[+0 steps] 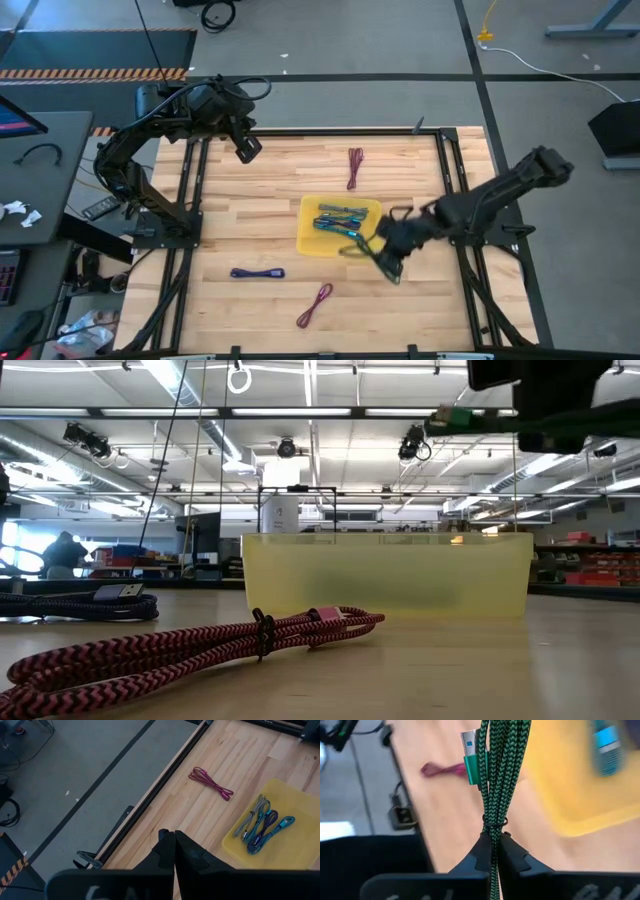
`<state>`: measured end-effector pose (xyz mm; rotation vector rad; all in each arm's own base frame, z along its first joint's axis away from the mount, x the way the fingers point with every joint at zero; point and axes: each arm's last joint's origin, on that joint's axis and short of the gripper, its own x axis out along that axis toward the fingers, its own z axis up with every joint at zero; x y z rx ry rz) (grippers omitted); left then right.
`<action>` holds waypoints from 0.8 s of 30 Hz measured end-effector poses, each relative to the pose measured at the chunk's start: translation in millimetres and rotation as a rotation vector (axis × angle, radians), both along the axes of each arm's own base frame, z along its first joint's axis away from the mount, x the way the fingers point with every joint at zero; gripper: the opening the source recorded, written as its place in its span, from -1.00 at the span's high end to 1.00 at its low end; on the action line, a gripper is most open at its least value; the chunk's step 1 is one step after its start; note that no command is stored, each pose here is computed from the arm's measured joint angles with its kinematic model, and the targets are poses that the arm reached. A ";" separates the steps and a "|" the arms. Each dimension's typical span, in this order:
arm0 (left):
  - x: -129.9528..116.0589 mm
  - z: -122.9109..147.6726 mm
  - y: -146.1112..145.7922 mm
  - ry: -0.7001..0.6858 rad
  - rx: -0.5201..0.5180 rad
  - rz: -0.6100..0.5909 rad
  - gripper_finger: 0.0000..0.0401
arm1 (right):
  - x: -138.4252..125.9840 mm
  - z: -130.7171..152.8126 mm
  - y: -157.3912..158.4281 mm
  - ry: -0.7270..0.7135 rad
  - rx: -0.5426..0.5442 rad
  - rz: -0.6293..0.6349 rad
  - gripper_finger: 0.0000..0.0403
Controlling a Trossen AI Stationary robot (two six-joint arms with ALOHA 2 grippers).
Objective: Pick and place USB-C Cables
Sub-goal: Put the green charger cable into the yellow bin
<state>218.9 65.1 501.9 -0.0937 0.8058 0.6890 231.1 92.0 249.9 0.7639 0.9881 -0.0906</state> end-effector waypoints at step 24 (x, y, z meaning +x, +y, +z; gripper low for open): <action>0.0 0.0 0.1 0.042 0.038 -0.053 0.98 | 114.2 87.8 -131.8 0.080 -0.470 0.347 0.94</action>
